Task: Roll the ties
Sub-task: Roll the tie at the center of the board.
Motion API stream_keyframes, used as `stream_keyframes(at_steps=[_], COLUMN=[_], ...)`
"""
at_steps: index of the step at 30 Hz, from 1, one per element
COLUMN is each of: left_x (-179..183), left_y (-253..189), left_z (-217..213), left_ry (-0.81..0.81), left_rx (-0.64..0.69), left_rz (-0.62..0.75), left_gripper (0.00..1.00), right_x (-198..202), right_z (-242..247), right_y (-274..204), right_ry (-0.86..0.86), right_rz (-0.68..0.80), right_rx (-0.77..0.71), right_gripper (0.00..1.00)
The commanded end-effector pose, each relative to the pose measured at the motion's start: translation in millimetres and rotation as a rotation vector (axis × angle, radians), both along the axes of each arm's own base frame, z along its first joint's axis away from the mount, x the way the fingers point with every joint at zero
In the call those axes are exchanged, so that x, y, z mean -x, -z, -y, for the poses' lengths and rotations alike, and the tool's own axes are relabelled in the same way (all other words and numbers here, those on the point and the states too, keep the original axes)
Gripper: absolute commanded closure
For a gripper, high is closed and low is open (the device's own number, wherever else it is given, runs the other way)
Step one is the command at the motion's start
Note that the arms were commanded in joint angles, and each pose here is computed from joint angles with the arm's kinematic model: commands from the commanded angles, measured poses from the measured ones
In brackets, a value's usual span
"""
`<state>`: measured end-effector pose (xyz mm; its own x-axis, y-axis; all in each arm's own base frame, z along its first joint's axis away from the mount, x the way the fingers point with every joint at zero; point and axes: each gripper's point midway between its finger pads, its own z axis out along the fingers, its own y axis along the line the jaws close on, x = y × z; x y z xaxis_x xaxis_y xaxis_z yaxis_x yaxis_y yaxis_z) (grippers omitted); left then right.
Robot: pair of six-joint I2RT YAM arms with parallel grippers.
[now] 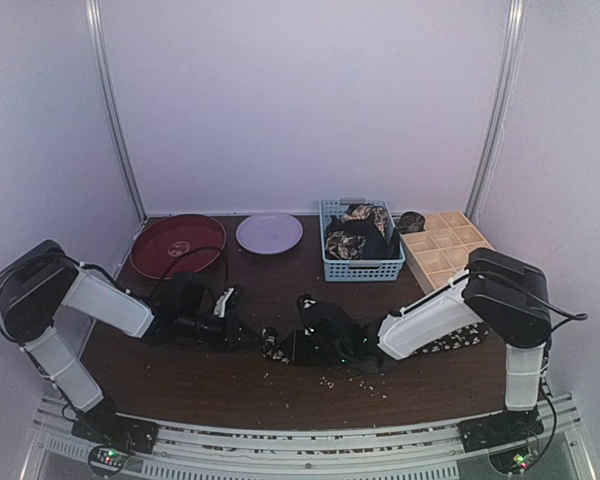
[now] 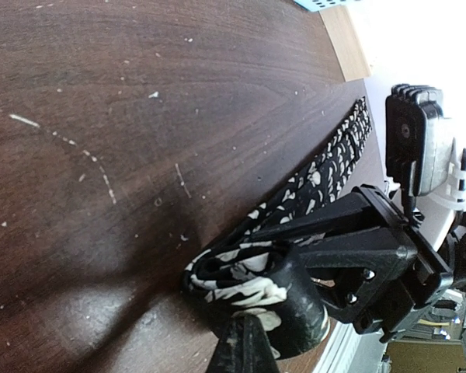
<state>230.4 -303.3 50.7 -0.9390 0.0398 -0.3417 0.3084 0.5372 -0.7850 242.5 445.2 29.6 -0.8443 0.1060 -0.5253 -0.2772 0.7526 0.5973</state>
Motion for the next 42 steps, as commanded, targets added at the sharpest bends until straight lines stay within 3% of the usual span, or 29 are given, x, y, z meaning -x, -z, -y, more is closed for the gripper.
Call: stream_keyframes(at_steps=[1,10,15,29,42], left_x=[-6,-5,-5,3,2], left_y=[-4,-2,0,14,16], left_z=[10,22,32,39,34], left_ry=[0.014,0.035,0.058,0.095,0.083], left_rx=[-0.004,-0.017,-0.018,-0.047,-0.071], left_rz=[0.036,0.037,0.042,0.038,0.054], left_gripper=[1.0,1.0,1.0,1.0,1.0], right_x=[-6,-12,-20,-11,-2], right_z=[11,28,53,27,15], right_y=[-9,-10,-24,-30,-21], right_ry=[0.032,0.081,0.153,0.059,0.032], right_rz=[0.028,0.043,0.087,0.04,-0.049], right_rx=[-0.001,0.04,0.047,-0.037,-0.062], right_gripper=[0.84,0.88,0.83,0.63,0.69])
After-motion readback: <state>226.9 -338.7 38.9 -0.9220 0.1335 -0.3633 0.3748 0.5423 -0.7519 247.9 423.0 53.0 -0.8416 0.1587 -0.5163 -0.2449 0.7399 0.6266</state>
